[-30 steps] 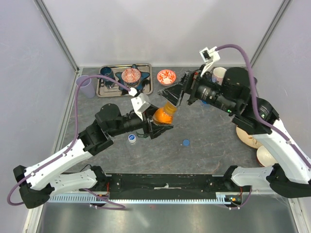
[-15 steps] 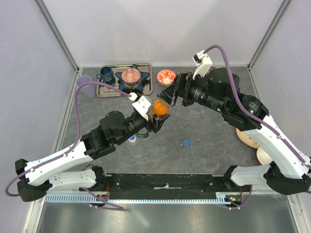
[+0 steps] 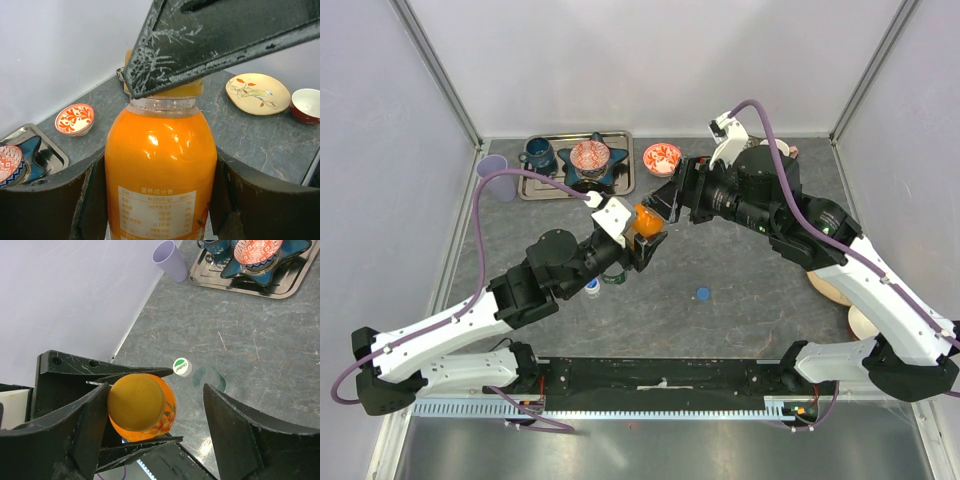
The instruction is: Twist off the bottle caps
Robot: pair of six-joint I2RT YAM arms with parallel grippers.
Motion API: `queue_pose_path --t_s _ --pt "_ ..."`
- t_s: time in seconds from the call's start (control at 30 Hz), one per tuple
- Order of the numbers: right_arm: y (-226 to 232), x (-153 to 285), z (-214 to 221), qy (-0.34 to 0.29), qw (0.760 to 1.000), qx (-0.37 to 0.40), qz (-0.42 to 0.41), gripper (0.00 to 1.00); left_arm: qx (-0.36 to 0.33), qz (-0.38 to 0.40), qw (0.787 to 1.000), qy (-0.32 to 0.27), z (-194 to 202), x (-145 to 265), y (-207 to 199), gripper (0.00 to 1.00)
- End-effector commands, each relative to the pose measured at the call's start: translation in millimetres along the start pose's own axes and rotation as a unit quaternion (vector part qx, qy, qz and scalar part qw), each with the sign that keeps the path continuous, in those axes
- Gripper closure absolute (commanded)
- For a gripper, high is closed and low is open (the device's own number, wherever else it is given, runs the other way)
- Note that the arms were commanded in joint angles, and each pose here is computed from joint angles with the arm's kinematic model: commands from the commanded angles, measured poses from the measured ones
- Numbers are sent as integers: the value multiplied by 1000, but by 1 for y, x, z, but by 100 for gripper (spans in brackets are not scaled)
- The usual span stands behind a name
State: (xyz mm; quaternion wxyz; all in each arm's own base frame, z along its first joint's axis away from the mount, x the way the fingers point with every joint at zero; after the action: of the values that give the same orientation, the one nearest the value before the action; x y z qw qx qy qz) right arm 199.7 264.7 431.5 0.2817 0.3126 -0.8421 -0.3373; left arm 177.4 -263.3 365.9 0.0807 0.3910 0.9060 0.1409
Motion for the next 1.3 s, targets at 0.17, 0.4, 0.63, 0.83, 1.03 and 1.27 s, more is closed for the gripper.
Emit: queue_pose_path --t_s 0.17,0.4,0.63,0.83,1.03,1.27 --pt "13 8 -12 -32 999 -4 -33 28 -9 -12 1000 -21 -8 1 4 72" --pt "9 5 -4 -17 999 -5 -33 45 -9 -13 1000 -21 -8 1 4 72" --pt "6 4 4 0 999 0 -38 58 -8 -15 1000 -24 -11 1 5 72" --pt "6 6 10 15 999 13 -51 88 -4 -9 1000 -27 -12 1 4 74" --pt "9 17 12 23 996 48 -75 100 10 38 998 -51 -22 9 -7 78" --pt "34 44 17 56 976 119 -174 100 52 215 970 -100 -49 36 -45 78"
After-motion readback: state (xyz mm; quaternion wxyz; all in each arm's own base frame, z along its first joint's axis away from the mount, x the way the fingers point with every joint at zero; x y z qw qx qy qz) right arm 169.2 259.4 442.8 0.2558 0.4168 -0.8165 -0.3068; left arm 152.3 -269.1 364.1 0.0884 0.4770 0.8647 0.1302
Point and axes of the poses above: each gripper's point midway between its finger pads, its own x axis back along the fingers, its own y axis along the line the jaws close on, z = x × y, the point moved 4 cm from there along x, back along the fingers, and after that the axes turned 15 degrees about -x, right-handed, at the moved point
